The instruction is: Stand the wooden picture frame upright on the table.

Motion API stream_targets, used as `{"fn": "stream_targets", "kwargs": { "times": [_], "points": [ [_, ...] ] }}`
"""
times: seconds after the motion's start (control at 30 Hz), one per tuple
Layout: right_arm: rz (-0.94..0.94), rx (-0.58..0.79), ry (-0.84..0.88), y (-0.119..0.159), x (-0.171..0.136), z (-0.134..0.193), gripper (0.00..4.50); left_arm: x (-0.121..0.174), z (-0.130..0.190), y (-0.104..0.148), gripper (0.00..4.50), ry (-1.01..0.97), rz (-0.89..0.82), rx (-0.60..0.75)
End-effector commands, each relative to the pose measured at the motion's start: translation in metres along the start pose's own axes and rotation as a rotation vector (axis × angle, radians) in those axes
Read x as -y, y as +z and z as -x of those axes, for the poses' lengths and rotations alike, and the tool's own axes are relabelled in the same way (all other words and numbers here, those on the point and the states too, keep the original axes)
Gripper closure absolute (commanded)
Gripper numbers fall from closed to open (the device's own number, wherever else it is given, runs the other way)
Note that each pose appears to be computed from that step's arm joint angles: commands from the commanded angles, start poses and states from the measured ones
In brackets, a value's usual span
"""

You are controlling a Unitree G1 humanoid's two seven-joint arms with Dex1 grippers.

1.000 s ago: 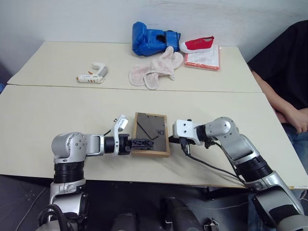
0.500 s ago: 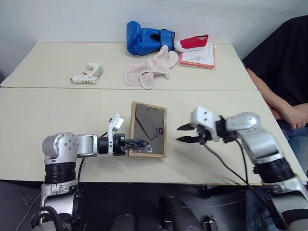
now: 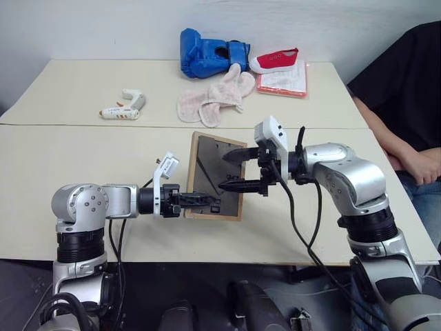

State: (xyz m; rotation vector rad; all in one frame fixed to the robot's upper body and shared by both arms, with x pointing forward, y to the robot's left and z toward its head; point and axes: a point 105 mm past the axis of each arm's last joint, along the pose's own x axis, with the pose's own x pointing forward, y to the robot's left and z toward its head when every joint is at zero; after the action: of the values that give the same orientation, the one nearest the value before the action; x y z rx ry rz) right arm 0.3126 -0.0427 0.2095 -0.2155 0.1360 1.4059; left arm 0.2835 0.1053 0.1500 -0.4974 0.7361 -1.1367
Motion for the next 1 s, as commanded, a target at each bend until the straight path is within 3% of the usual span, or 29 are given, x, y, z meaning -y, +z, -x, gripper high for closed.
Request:
{"fn": "stream_targets", "kwargs": {
  "times": [0.03, 0.3, 0.5, 0.7, 0.83, 1.0],
  "points": [
    [0.041, 0.069, 0.129, 0.021, -0.027, -0.007, 0.00, 0.018, -0.001, 0.010, 3.28, -0.064, -0.113, 0.011],
    [0.048, 0.062, 0.108, 0.021, -0.037, 0.011, 0.00, 0.011, 0.004, 0.017, 3.28, -0.042, -0.113, 0.020],
    [0.246, -0.074, -0.175, 0.008, -0.001, 0.037, 0.00, 0.016, 0.005, 0.023, 3.28, -0.071, -0.124, 0.020],
    [0.583, -0.127, -0.349, 0.007, 0.021, 0.077, 0.00, 0.018, 0.008, 0.021, 3.28, -0.076, -0.124, 0.002],
    [1.118, -0.171, -0.412, 0.001, 0.026, 0.084, 0.00, 0.018, 0.012, 0.021, 3.28, -0.069, -0.122, -0.006],
    [1.555, -0.142, -0.365, -0.010, 0.027, 0.069, 0.00, 0.022, 0.014, 0.024, 3.28, -0.085, -0.108, -0.004]
  ]
}}
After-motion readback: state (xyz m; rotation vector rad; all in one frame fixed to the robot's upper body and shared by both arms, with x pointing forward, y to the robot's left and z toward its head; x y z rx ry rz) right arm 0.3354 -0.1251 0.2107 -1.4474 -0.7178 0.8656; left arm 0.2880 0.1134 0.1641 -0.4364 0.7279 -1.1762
